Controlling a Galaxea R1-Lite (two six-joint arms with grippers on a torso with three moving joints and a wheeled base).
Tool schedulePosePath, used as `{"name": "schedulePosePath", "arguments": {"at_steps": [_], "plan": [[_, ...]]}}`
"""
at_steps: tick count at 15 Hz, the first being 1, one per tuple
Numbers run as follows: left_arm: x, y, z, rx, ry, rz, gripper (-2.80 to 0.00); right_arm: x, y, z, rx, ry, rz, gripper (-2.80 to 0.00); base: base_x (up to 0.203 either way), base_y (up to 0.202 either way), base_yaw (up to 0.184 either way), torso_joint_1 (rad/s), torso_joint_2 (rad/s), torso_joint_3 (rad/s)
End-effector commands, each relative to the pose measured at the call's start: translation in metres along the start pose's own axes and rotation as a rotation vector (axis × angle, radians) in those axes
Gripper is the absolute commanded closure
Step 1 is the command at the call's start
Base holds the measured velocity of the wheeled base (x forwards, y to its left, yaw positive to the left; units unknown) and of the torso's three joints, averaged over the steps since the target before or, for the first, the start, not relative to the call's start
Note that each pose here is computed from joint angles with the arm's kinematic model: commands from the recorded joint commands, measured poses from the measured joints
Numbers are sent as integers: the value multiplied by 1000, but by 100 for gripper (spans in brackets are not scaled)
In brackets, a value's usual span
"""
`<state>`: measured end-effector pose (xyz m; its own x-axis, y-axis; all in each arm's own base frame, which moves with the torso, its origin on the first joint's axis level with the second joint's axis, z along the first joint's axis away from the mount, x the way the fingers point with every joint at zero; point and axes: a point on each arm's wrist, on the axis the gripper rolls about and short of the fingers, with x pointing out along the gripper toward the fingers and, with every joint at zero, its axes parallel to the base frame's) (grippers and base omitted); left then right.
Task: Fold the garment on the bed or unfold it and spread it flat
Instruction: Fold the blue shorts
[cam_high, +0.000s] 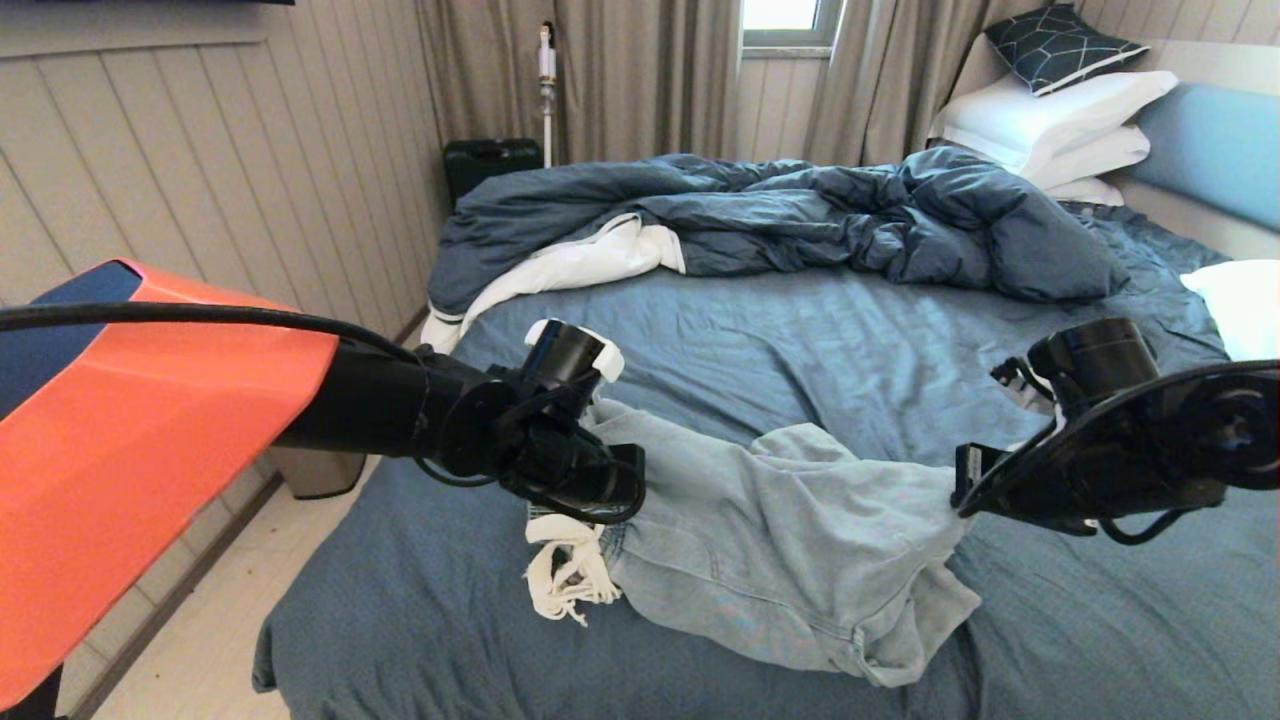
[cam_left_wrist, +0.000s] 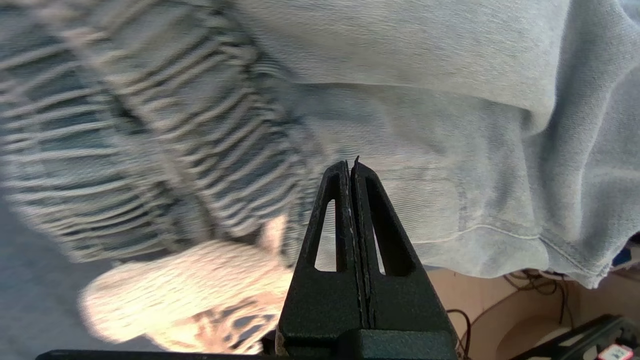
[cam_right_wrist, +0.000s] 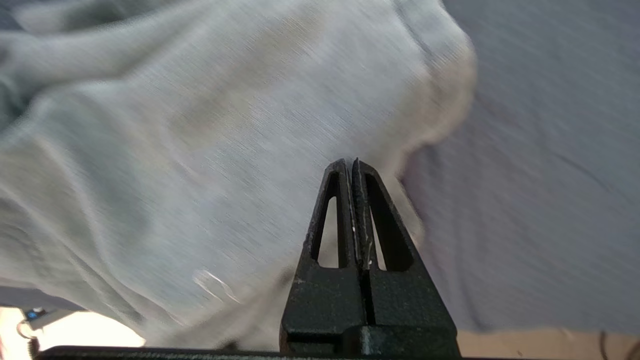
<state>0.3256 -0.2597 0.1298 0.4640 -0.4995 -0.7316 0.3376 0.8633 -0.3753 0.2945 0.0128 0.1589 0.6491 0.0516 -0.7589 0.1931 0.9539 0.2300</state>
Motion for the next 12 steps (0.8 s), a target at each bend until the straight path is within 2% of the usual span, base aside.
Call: {"name": "schedulePosePath", "arguments": {"at_steps": [1,5,8,12], "plan": [[8,-1,-1,0,10,1,0,6,9,3,-4,1,17,0,0,0,0,0,0,0],[34,11,2,-20,30,20,0,13,28,-2,-33,25,52,0,0,0,0,0,0,0],[34,21,5,-38,25,35,0,42,37,-15,-55,110,26,0,0,0,0,0,0,0],[22,45,23,-79,-23,61,0,48,29,-43,-69,200,-13,0,0,0,0,0,0,0]]}}
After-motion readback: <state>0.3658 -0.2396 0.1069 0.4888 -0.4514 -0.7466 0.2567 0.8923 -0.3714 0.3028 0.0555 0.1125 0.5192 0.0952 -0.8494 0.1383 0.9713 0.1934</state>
